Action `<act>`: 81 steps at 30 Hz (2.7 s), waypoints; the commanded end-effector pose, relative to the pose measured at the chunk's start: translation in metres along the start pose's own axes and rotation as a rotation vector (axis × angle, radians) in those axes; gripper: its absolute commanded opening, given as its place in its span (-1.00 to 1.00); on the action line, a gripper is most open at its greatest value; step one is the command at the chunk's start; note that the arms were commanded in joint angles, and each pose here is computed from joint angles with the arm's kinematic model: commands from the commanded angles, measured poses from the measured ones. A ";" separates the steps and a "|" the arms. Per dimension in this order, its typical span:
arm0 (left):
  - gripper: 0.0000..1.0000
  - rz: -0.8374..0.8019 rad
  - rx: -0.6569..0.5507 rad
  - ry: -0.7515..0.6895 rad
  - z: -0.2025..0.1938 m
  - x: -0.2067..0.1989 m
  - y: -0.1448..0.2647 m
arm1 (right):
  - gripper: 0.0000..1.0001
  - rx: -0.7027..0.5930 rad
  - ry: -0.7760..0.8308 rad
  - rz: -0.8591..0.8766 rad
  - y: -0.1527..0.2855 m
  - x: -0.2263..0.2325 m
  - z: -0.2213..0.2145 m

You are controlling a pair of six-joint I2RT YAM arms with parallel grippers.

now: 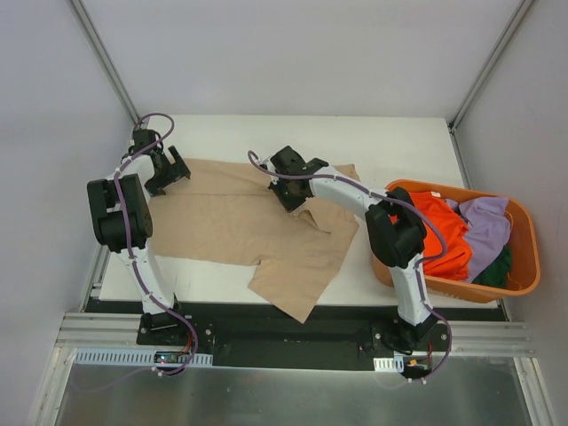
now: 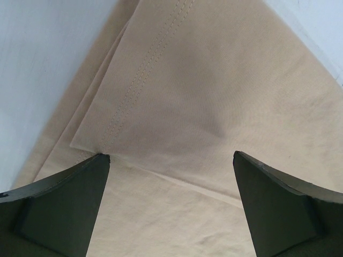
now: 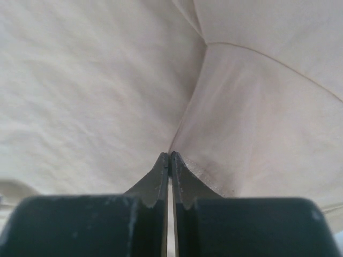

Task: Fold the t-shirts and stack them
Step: Fold the flattened tshirt in 1/3 of the way

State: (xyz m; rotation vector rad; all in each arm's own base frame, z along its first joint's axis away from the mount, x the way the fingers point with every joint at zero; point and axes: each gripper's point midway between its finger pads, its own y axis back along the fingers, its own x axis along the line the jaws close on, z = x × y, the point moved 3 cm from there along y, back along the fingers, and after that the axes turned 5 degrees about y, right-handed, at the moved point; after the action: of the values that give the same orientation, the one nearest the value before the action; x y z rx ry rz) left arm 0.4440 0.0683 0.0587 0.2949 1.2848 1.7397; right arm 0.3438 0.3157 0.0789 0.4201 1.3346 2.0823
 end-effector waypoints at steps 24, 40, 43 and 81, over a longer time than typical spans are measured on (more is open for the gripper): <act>0.98 0.035 -0.004 0.006 -0.004 0.006 0.010 | 0.92 -0.280 -0.391 0.008 0.087 0.020 0.015; 0.98 0.106 -0.034 0.151 -0.003 0.013 0.003 | 0.92 -0.042 -0.632 -0.189 0.031 -0.008 -0.028; 0.98 0.100 -0.026 0.192 -0.006 0.011 0.003 | 0.92 -0.017 -0.639 -0.137 0.015 0.003 -0.030; 0.98 0.206 -0.054 0.175 0.034 0.004 0.025 | 0.92 -0.103 -0.636 -0.004 0.008 -0.085 0.038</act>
State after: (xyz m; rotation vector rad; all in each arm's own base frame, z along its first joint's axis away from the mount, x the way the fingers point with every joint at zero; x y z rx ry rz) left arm 0.4686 0.0881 0.0580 0.2469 1.4101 1.9538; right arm 0.4375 0.2815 0.0648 1.0236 0.8225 1.7041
